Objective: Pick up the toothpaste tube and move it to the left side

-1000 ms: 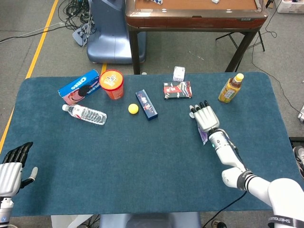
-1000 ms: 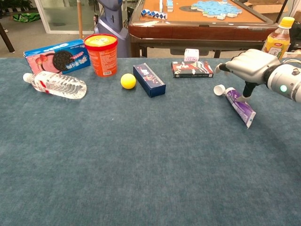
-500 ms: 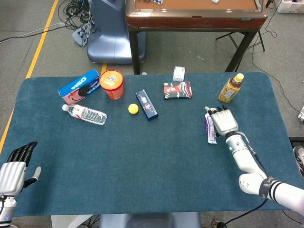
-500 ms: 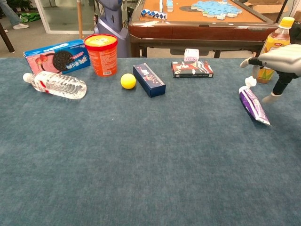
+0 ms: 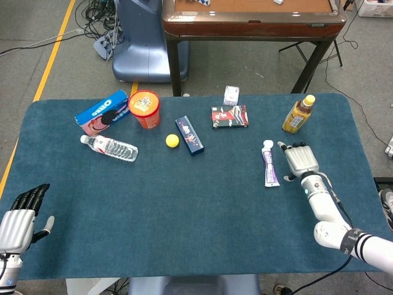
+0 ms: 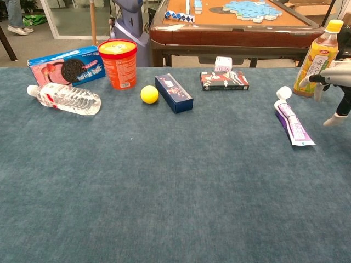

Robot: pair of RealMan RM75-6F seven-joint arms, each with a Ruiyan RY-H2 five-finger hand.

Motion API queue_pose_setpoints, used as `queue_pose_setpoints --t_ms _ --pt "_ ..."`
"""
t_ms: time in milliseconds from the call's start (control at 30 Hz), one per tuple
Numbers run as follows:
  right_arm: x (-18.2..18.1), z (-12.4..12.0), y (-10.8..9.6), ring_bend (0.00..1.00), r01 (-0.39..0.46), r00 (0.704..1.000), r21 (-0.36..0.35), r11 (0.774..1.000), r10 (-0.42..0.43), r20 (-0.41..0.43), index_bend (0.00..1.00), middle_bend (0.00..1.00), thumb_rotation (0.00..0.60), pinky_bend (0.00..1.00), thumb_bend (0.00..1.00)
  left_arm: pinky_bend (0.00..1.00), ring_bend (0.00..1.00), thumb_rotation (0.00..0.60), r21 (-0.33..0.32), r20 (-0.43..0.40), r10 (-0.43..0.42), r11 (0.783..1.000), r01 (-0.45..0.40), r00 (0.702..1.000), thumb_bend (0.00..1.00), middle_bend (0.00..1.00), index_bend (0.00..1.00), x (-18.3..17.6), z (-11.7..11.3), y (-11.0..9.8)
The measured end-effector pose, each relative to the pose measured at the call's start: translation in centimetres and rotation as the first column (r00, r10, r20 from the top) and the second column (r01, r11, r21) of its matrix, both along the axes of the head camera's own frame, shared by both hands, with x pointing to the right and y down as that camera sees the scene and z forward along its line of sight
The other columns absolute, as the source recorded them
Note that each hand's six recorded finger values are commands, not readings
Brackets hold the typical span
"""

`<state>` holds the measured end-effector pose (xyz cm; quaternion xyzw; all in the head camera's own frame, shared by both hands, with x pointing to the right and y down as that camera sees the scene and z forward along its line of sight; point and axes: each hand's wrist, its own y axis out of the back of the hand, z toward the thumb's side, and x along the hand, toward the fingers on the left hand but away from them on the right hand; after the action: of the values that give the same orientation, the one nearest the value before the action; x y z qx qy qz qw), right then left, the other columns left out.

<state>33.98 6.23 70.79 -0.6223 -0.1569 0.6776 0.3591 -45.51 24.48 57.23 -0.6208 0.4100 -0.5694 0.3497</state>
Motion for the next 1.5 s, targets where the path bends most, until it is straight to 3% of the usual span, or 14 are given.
queue_pose_setpoints --t_ms 233,600,900,1200,1333,1500 --pt "-1.5 1.3 0.1 0.17 -0.019 0.999 -0.062 0.998 0.021 0.029 0.00 0.27 0.477 0.17 0.16 0.10 0.11 0.600 0.008 -0.001 -0.003 1.000 0.003 1.000 0.36 0.09 0.02 -0.1 -0.4 0.2" --pt "-4.1 2.8 -0.1 0.14 -0.015 0.996 -0.098 0.995 0.023 0.080 0.00 0.25 0.419 0.16 0.16 0.10 0.11 0.600 0.012 -0.003 -0.003 1.000 0.003 1.000 0.36 0.09 0.02 -0.2 -0.7 0.3" --pt "-7.5 2.7 1.2 0.14 0.085 0.984 -0.118 0.989 -0.065 0.166 0.00 0.26 0.416 0.16 0.16 0.10 0.11 0.600 0.018 0.002 -0.009 1.000 0.009 1.000 0.36 0.09 0.02 -0.3 -1.1 0.6" --pt "-8.6 0.4 4.1 0.14 0.231 0.949 -0.105 0.967 -0.200 0.242 0.00 0.30 0.415 0.16 0.16 0.10 0.11 0.600 0.015 -0.001 -0.003 1.000 0.003 1.000 0.36 0.09 0.02 0.0 -0.9 0.5" --pt "-6.9 -0.9 3.9 0.14 0.225 0.951 -0.075 0.972 -0.202 0.235 0.00 0.30 0.416 0.16 0.16 0.10 0.11 0.600 0.011 -0.007 0.009 1.000 -0.009 1.000 0.36 0.09 0.02 0.4 -0.7 0.3" --pt "-5.4 -0.4 3.6 0.14 0.202 0.965 -0.083 0.976 -0.185 0.185 0.00 0.30 0.416 0.16 0.16 0.10 0.11 0.600 0.010 -0.008 0.014 1.000 -0.014 1.000 0.36 0.09 0.02 0.6 -0.6 0.3"
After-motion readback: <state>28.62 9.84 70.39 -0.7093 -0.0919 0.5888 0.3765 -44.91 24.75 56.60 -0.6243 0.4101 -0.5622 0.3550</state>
